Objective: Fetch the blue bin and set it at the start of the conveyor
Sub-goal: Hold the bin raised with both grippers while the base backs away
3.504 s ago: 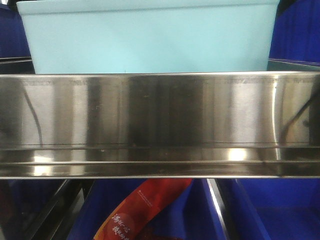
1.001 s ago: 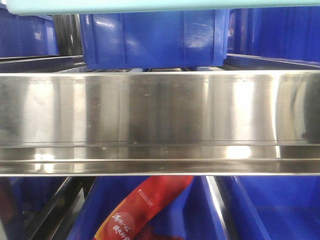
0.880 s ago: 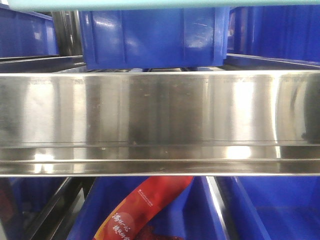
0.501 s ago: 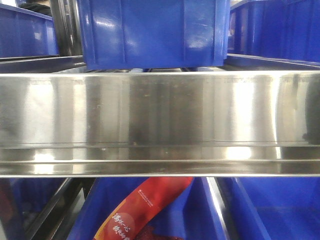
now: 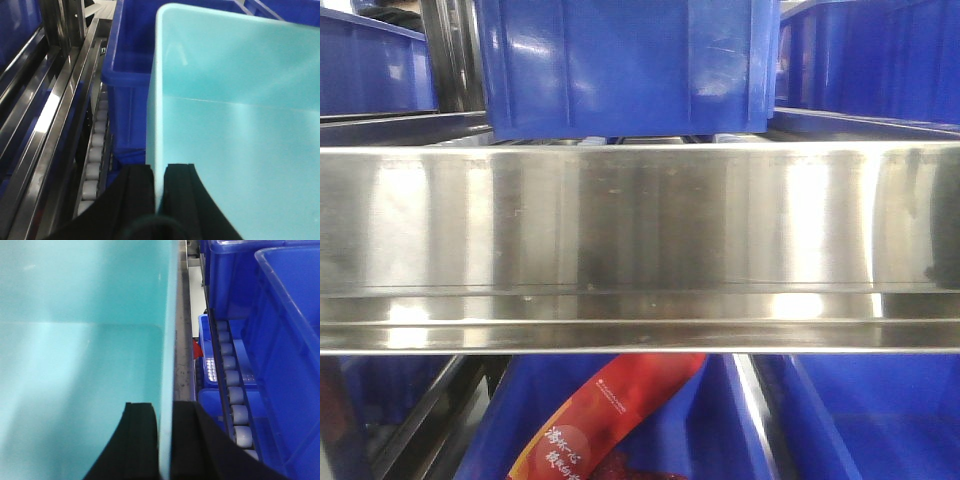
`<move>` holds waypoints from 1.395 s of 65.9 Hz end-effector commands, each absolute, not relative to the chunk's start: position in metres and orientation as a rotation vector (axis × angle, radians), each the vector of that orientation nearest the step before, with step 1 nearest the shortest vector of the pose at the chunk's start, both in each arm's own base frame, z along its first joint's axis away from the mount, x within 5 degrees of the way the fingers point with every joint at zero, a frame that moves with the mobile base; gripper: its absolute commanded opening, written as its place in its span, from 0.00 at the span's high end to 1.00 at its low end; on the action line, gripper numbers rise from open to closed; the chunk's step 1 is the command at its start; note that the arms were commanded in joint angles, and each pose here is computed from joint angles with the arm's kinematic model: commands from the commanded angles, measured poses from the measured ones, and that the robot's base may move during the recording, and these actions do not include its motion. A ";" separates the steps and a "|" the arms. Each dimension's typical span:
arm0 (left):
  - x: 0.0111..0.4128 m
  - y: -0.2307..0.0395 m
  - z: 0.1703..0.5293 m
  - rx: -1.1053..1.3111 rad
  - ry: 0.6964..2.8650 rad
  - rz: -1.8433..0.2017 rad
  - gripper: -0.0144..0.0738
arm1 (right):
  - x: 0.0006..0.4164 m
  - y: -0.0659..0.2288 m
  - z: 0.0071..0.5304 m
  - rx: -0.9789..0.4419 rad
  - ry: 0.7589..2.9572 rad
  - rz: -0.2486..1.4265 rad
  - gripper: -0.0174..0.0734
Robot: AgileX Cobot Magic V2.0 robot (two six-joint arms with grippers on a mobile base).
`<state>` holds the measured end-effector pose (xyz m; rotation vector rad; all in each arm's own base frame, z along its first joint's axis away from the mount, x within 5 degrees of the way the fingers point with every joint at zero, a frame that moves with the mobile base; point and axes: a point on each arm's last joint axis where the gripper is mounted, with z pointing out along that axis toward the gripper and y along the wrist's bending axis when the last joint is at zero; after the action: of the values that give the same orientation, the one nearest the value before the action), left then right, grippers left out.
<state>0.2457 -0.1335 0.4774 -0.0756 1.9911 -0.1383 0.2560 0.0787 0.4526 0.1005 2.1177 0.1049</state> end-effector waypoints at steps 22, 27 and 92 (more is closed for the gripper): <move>0.245 -0.131 0.484 -0.074 1.957 -0.138 0.96 | 0.246 0.076 0.475 0.070 1.982 0.145 0.98; 0.245 -0.131 0.484 -0.073 1.955 -0.137 0.96 | 0.245 0.075 0.474 0.074 1.995 0.136 0.98; 0.246 -0.131 0.485 -0.064 1.937 -0.126 0.96 | 0.247 0.077 0.478 0.058 1.947 0.161 0.98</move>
<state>0.2464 -0.1321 0.4774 -0.0791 1.9906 -0.1161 0.2512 0.0779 0.4651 0.0840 2.0348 0.1433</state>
